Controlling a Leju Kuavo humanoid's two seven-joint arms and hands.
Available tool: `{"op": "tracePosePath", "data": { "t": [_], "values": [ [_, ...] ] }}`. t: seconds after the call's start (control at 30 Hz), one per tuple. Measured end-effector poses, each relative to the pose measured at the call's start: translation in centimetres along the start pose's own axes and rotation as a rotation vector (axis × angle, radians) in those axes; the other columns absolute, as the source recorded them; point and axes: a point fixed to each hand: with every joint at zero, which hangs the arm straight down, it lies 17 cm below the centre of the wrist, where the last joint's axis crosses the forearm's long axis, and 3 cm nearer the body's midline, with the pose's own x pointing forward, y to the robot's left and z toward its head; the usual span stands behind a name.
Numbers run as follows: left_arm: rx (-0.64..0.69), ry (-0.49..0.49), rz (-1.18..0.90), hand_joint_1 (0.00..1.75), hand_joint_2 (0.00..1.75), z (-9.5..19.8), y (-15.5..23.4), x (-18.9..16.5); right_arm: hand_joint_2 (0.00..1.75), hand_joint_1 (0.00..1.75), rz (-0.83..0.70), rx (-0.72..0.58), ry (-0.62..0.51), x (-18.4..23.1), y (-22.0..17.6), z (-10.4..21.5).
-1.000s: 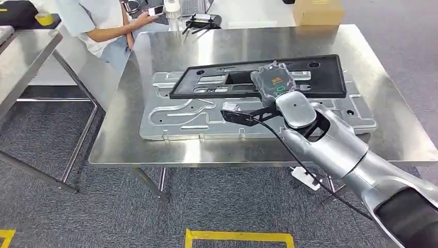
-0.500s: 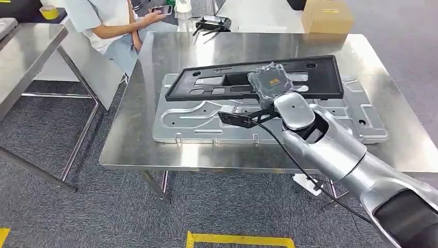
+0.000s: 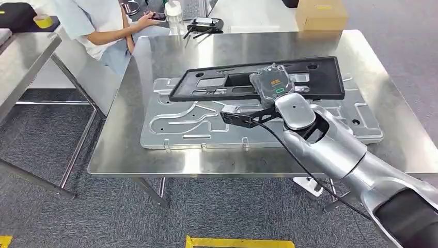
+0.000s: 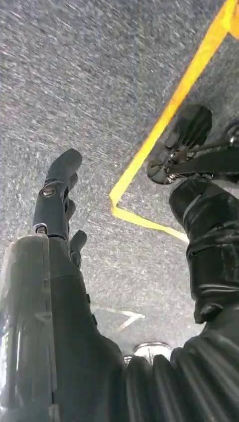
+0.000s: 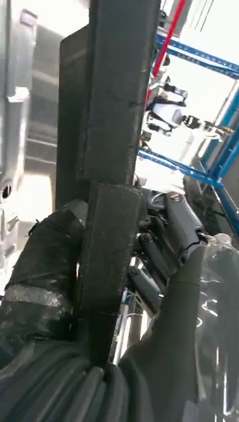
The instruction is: Take the parts from the cabinet and place them on the table.
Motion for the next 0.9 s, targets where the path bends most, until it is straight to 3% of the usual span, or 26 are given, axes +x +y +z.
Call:
{"op": "tracePosePath", "data": {
  "t": [0.9],
  "values": [
    [0.002,-0.004,0.000,0.00,1.75,0.0,-0.1,0.1,1.75,1.75,0.006,0.004,-0.005,0.2,0.7,0.1]
  ]
}}
